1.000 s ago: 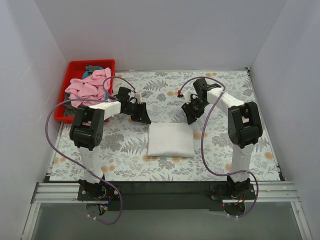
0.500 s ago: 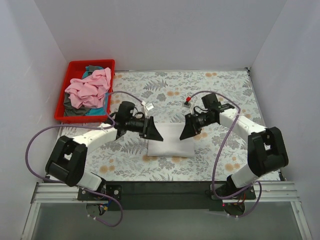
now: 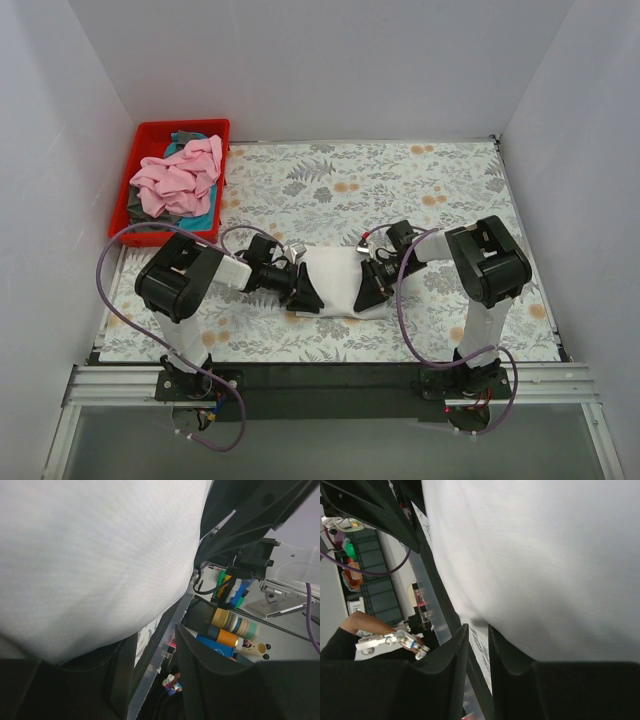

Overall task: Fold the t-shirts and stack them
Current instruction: Fold the tshirt

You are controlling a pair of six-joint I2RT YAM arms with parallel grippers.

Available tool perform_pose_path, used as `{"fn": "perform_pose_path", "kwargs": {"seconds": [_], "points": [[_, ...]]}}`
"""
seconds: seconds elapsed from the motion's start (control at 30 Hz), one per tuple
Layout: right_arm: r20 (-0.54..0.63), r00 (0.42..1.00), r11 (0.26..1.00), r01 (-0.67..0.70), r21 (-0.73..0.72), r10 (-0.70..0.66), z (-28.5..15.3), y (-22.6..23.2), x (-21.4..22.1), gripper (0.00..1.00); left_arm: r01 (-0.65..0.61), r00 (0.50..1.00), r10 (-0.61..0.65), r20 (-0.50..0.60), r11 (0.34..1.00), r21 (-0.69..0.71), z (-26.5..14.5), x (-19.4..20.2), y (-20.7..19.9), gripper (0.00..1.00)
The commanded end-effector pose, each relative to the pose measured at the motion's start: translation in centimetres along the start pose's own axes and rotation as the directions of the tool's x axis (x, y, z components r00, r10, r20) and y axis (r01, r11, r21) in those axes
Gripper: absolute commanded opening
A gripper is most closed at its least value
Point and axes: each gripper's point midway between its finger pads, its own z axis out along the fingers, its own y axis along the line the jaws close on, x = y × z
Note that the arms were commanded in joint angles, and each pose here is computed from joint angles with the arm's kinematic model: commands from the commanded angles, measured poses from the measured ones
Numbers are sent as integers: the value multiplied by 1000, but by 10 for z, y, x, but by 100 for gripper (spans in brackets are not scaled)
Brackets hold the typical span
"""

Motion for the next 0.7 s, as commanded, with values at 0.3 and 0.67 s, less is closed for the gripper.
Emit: {"fn": "perform_pose_path", "kwargs": {"seconds": [0.3,0.67], "points": [[79,997,955,-13,297,-11,-43,-58,4,31,41,993,-33,116,997,-67,-19,-21,30,37],[239,796,730,331,598,-557,-124,37,-76,62,-304,838,387,385,916,-260,-103,-78,-63,49]]}}
